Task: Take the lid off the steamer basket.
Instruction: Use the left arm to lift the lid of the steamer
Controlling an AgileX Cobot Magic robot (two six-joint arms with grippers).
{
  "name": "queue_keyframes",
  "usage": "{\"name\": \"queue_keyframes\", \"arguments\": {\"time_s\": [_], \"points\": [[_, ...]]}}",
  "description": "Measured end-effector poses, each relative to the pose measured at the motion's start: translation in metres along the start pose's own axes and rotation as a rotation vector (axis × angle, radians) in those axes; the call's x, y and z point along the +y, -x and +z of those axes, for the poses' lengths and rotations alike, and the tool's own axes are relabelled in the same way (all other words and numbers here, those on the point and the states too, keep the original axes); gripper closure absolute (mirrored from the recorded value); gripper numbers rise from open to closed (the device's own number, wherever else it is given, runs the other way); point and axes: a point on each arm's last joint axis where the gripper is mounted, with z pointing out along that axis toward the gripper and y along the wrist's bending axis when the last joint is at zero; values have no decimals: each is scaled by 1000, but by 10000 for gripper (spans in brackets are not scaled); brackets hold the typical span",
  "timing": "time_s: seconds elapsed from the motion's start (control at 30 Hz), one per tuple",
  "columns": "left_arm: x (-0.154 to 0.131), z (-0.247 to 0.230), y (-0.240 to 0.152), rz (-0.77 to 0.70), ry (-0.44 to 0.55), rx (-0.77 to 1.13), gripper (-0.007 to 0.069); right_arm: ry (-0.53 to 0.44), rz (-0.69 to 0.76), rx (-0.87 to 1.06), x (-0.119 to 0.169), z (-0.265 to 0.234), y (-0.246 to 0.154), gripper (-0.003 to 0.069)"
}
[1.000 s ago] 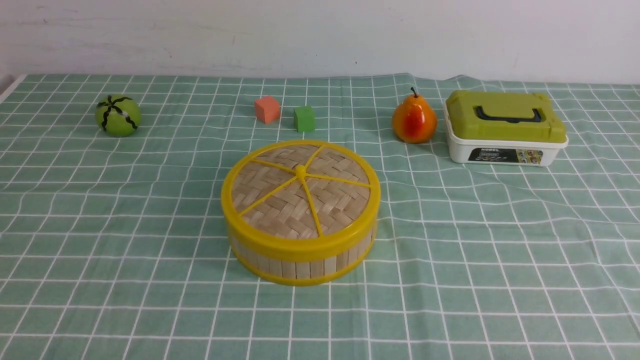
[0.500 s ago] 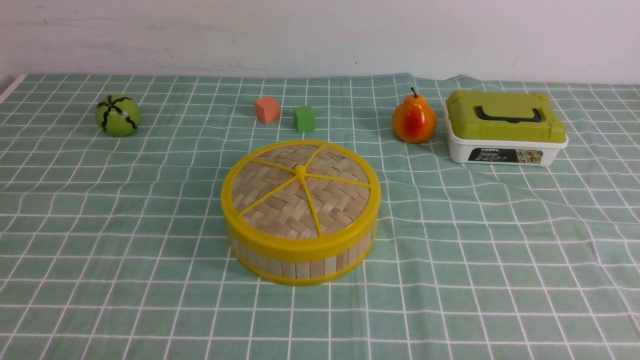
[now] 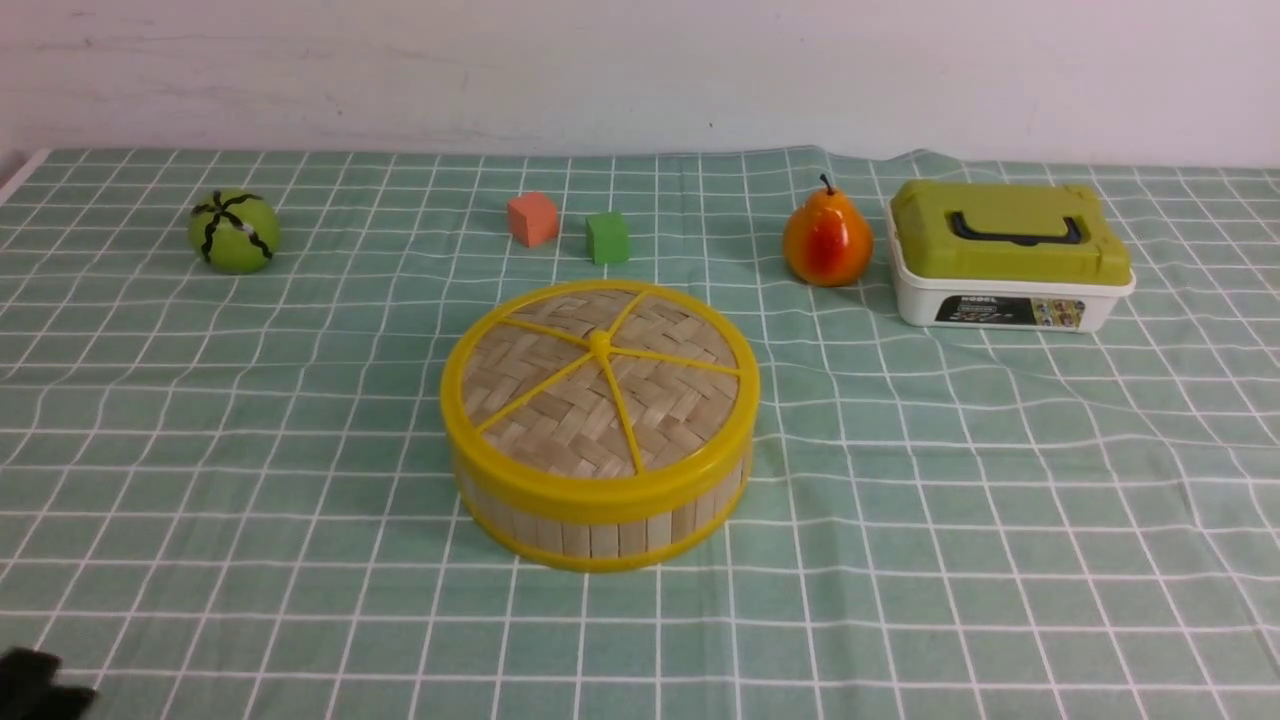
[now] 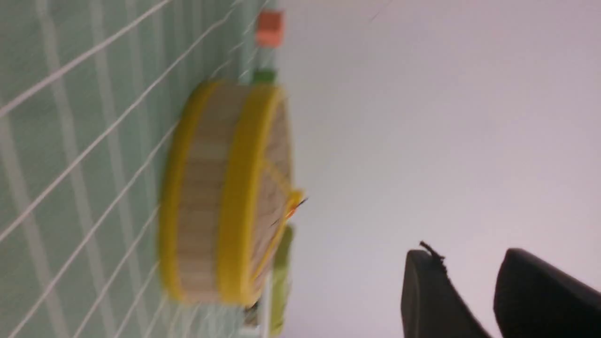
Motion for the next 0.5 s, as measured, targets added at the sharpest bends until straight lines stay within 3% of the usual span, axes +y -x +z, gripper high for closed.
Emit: {"name": "queue_keyframes", "arguments": {"time_s": [0.07,0.1,0.17,0.27,0.4,0.43,0.5], "points": [[-18,-2,2,62,-78,-32,547,0,0,0,0,0,0,418],[-18,-2,2,62,-78,-32,547,0,0,0,0,0,0,418],[-43,-5,-2,176,-126,-22,638,0,0,0,0,0,0,418],[-65,-1,-9,282,-89,37,638,0,0,0,0,0,0,418],[-93,31,-33,485,211,349,638,0,0,0,0,0,0,418],[-95,36,-34,495,236,366,638,0,0,0,0,0,0,418],[-94,60,-41,573,450,554,638,0,0,0,0,0,0,418]]}}
